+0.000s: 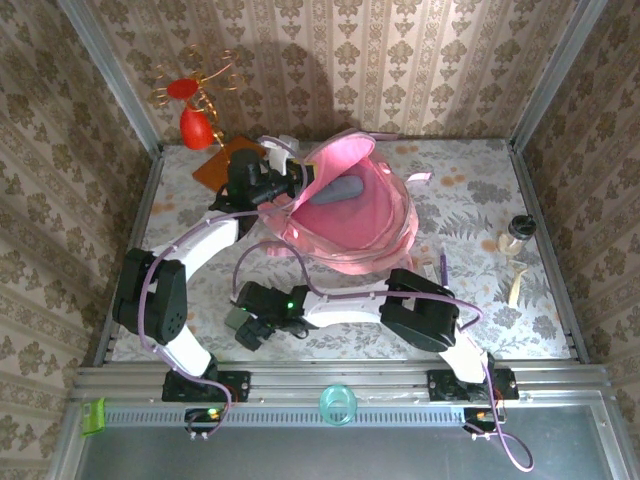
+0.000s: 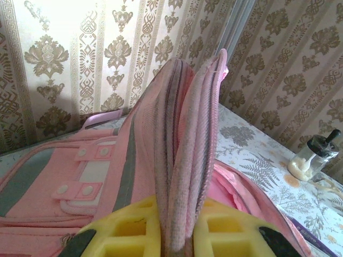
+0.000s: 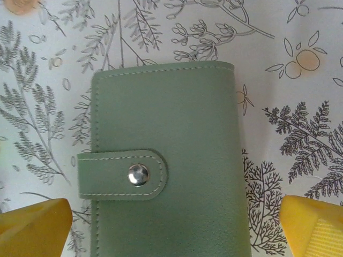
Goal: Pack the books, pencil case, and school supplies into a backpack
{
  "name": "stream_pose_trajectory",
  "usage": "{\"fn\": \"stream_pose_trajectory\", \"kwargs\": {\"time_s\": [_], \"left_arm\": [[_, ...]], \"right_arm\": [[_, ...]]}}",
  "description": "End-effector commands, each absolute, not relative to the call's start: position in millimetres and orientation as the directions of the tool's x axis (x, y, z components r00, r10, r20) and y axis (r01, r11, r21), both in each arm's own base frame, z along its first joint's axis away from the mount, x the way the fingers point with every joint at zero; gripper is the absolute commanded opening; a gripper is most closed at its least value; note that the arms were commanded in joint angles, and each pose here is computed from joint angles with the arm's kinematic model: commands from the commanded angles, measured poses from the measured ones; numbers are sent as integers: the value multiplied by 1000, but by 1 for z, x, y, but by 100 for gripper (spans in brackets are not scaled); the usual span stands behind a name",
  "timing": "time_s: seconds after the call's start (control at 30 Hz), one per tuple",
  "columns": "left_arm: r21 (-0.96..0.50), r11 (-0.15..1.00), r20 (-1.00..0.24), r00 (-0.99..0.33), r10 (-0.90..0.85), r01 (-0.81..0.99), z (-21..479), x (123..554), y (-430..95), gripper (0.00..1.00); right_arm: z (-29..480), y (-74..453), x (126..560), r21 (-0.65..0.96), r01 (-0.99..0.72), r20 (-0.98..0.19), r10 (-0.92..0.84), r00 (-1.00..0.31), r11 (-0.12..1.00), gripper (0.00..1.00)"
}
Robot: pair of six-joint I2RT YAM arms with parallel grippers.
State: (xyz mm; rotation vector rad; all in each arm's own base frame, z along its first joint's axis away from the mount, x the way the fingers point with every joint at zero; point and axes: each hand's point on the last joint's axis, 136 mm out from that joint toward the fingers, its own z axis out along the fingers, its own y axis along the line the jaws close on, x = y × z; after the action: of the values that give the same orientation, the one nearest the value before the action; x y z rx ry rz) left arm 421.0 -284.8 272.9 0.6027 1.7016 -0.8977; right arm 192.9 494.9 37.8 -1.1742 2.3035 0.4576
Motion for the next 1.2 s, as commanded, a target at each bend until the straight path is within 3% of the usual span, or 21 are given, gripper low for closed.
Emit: {"fn": "stream_pose_trajectory", "kwargs": {"time_s": [0.0, 0.2, 0.47, 0.67, 0.93, 1.17], "left_arm": [[-168, 604, -986, -145, -87, 779, 330, 423, -277, 0], [-168, 605, -985, -148, -83, 778, 327, 423, -277, 0], [-169, 604, -985, -156, -75, 779, 325, 423, -278, 0], [-163, 607, -986, -154, -69, 778, 324, 422, -278, 0], [-161, 611, -986, -151, -69, 775, 324, 423, -277, 0], [-180, 605, -983, -158, -90, 776, 323, 421, -277, 0]], "right_arm": [[25, 488, 192, 5, -814, -529, -689, -495, 581, 100], [9, 487, 189, -29, -804, -485, -712, -508, 594, 99], [8, 483, 195, -64, -791, -482, -713, -509, 608, 75], [44, 468, 208, -80, -773, -553, -673, -491, 629, 72], [125, 416, 220, 96, -737, -684, -494, -537, 669, 71], [169, 313, 276, 348, -473, -676, -132, -725, 809, 70]]}}
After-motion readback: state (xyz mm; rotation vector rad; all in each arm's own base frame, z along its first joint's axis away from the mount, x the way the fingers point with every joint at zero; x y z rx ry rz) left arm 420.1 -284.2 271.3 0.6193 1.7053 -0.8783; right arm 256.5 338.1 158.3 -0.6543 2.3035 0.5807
